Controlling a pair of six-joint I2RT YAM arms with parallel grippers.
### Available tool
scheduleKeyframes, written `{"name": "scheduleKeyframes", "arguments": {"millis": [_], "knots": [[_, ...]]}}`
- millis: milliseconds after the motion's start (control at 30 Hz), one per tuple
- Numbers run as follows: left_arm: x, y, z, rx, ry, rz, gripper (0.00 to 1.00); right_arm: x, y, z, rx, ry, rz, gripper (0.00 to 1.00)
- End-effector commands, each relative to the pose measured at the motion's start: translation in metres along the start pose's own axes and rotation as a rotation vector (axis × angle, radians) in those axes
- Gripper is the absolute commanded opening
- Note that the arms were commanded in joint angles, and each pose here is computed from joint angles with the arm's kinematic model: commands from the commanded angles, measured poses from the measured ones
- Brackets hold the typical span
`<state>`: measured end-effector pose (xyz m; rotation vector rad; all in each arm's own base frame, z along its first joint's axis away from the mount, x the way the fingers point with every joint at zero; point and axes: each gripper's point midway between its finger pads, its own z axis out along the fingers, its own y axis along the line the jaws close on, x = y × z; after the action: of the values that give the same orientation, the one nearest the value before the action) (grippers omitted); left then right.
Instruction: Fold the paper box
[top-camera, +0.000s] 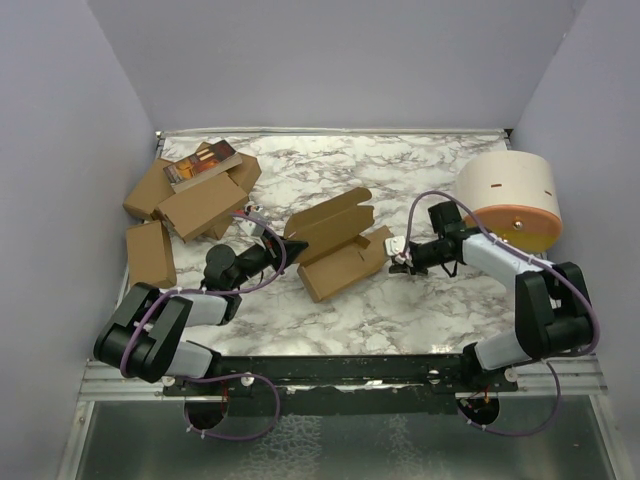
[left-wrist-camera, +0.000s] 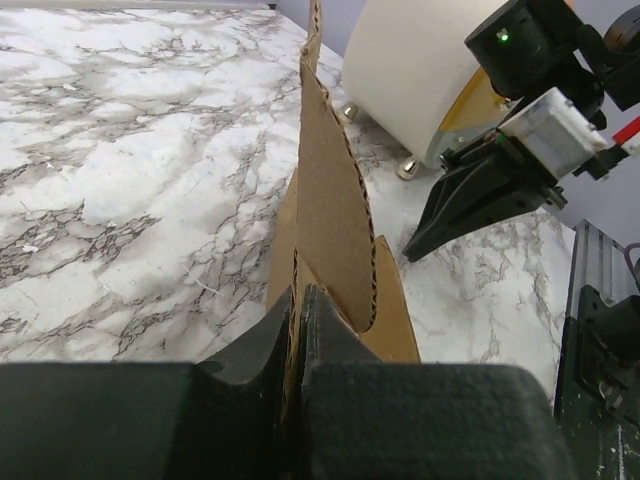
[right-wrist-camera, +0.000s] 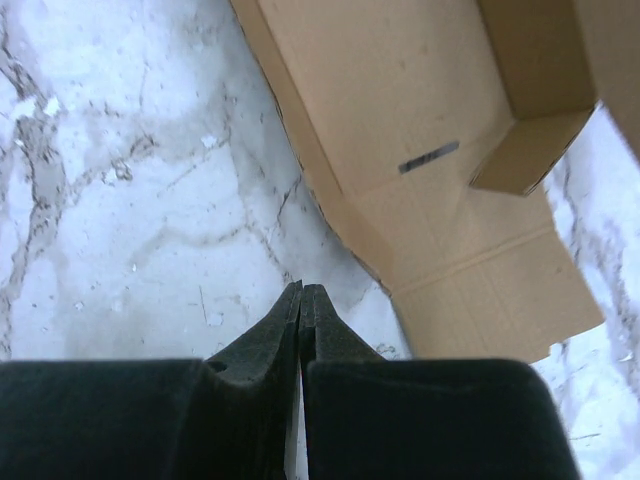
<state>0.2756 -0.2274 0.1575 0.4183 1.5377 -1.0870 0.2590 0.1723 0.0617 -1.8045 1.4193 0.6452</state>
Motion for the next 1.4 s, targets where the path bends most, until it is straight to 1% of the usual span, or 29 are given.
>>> {"name": "scheduleKeyframes", "arguments": {"millis": [0,100,233,300,633,767,867,967,1233,1267,1367], "knots": [[-0.012,-0.005,0.002,0.016,-0.035,0.031,0.0,0.026,-0.007,0.004,0.021,0.12,0.032,0.01],[-0.012,-0.006,0.003,0.025,-0.036,0.031,0.0,0.033,-0.022,0.007,0.084,0.166,0.057,0.01],[-0.011,-0.009,0.004,0.045,-0.034,0.022,0.0,0.026,-0.043,0.018,0.183,0.187,0.033,0.01],[-0.011,-0.01,0.004,0.052,-0.034,0.019,0.0,0.019,-0.049,0.024,0.209,0.175,0.033,0.01],[-0.011,-0.011,0.007,0.066,-0.037,0.003,0.0,-0.022,-0.032,0.05,0.13,0.046,-0.009,0.01],[-0.011,-0.01,0.007,0.064,-0.039,-0.005,0.0,-0.028,-0.013,0.058,0.039,0.008,-0.045,0.01],[-0.011,-0.01,0.006,0.06,-0.04,0.004,0.0,-0.028,-0.01,0.061,0.022,0.004,-0.009,0.01],[-0.01,-0.01,0.004,0.054,-0.037,0.021,0.0,-0.028,-0.027,0.054,0.067,0.042,0.045,0.01],[-0.013,-0.009,-0.002,0.03,-0.05,0.075,0.0,-0.042,-0.052,-0.001,0.187,-0.062,0.12,0.03],[-0.013,-0.009,-0.002,0.031,-0.05,0.076,0.0,-0.043,-0.055,-0.007,0.203,-0.071,0.128,0.04],[-0.015,-0.011,-0.003,0.039,-0.064,0.081,0.0,-0.039,-0.065,-0.019,0.256,-0.082,0.177,0.15]]}}
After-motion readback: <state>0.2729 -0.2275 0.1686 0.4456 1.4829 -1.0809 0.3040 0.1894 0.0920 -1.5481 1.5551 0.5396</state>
